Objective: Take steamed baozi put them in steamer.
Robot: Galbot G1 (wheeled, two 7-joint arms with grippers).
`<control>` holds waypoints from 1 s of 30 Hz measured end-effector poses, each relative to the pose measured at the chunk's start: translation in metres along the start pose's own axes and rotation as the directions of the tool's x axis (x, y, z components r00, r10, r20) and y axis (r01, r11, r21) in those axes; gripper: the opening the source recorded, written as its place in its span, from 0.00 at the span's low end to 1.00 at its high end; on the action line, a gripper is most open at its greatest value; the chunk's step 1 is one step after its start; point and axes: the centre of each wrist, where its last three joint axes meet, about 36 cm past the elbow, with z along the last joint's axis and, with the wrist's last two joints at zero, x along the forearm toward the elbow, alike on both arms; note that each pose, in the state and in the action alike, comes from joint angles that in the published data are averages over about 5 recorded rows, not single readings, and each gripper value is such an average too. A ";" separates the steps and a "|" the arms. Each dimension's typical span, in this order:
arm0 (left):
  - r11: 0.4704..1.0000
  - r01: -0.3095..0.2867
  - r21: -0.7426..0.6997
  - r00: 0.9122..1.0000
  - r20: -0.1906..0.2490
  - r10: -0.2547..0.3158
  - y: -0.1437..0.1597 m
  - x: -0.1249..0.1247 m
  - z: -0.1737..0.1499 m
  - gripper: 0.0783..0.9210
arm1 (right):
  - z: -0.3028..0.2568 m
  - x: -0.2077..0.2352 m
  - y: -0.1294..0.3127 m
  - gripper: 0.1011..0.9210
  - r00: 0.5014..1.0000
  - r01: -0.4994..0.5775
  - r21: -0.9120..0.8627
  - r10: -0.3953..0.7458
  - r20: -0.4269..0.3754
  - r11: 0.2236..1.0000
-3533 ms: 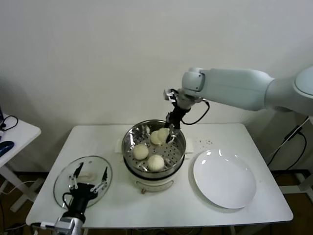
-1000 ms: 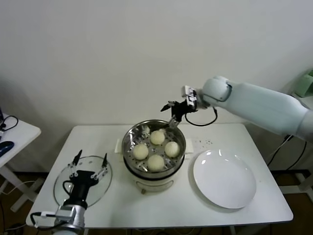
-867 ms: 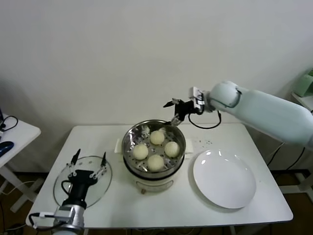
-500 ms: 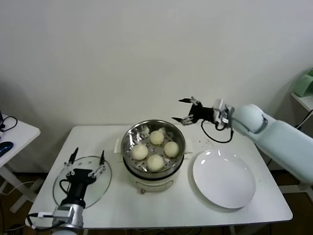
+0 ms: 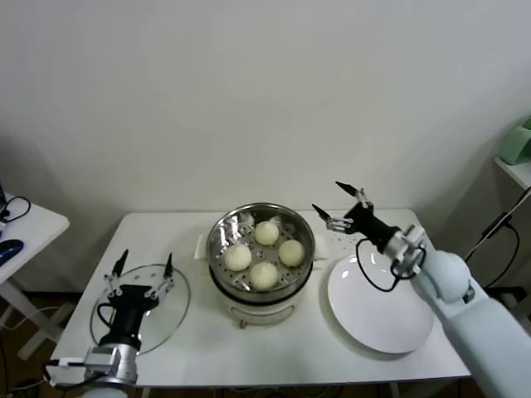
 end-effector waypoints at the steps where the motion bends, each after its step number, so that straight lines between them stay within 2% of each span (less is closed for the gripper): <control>1: 1.000 0.001 0.001 1.000 -0.001 -0.001 0.001 0.000 0.001 0.88 | 0.006 0.007 0.006 0.88 1.000 -0.023 -0.019 0.023 0.012 1.000; 6: 1.000 0.001 0.007 1.000 -0.010 -0.001 0.004 0.000 0.006 0.88 | 0.034 0.043 0.040 0.88 0.990 -0.132 -0.107 0.136 0.040 0.986; 15: 0.999 0.014 0.029 0.999 -0.037 -0.013 0.014 0.001 0.017 0.88 | 0.063 0.092 0.103 0.88 0.963 -0.261 -0.215 0.269 0.008 0.941; 30: 0.999 0.023 0.047 0.998 -0.055 -0.020 0.025 -0.002 0.025 0.88 | 0.079 0.144 0.147 0.88 0.928 -0.370 -0.263 0.367 -0.065 0.891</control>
